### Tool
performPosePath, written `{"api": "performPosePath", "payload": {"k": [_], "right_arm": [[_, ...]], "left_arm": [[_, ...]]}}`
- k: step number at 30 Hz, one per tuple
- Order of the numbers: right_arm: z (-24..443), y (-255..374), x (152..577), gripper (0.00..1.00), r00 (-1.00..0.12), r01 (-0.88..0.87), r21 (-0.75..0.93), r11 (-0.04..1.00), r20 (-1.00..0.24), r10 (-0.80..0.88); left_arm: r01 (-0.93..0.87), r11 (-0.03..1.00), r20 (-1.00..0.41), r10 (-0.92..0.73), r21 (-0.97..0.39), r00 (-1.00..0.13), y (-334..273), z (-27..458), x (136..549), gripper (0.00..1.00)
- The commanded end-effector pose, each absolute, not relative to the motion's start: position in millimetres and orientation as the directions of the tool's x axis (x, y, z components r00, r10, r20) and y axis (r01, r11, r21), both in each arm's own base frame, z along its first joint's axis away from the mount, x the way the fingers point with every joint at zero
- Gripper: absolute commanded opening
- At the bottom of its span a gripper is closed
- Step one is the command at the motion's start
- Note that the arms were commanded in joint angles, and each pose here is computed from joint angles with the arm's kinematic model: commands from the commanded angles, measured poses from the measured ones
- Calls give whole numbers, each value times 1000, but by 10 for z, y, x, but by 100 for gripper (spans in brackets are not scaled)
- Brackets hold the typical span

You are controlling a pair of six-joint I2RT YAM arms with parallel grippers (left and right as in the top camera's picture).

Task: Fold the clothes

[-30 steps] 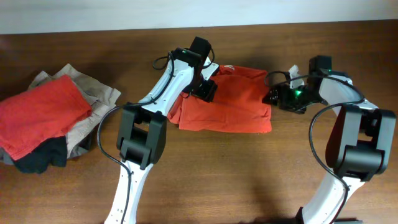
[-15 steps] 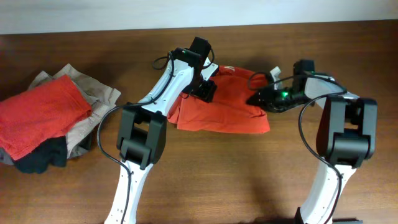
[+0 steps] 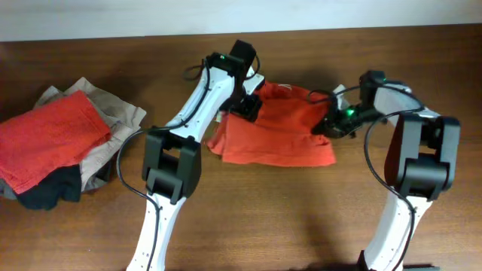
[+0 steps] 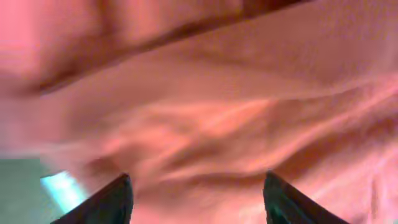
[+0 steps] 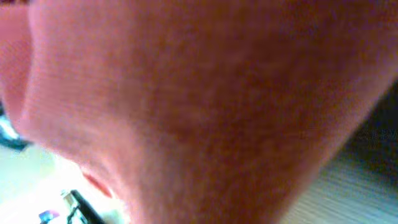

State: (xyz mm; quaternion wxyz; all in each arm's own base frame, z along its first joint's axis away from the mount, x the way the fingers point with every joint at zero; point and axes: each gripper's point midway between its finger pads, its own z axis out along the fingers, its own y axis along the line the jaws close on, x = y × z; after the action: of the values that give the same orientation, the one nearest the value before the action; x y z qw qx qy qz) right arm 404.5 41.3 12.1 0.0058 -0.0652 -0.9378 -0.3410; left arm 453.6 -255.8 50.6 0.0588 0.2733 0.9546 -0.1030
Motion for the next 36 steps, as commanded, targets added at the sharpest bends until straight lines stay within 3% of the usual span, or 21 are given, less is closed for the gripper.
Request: {"api": "performPosePath", "payload": {"k": [1, 8, 16, 27, 31, 34, 36], "right_arm": [[473, -140, 4207, 4, -985, 144, 396, 907, -33, 171], [1063, -549, 4271, 4, -971, 218, 156, 963, -60, 230], [1659, 23, 4327, 4, -986, 118, 115, 986, -108, 130], [1176, 1299, 4284, 4, -997, 4, -18, 1000, -81, 3], [849, 1584, 4284, 25, -999, -19, -28, 999, -48, -20], [651, 1668, 4299, 58, -999, -37, -35, 999, -29, -38], [636, 1667, 4315, 61, -999, -35, -33, 999, -32, -36]], "left_arm": [[555, 821, -293, 502, -136, -814, -2572, 1063, 4765, 67], [544, 833, -472, 440, -104, -764, -2406, 2042, 4917, 67], [502, 861, -588, 365, -82, -721, -2031, 2766, 4832, 67], [503, 862, -643, 348, -67, -682, -1955, 3141, 4695, 67], [503, 861, -640, 349, -69, -685, -1950, 3142, 4679, 67], [502, 862, -631, 351, -71, -692, -1941, 3124, 4657, 67], [502, 862, -627, 353, -72, -695, -1939, 3116, 4647, 67]]}}
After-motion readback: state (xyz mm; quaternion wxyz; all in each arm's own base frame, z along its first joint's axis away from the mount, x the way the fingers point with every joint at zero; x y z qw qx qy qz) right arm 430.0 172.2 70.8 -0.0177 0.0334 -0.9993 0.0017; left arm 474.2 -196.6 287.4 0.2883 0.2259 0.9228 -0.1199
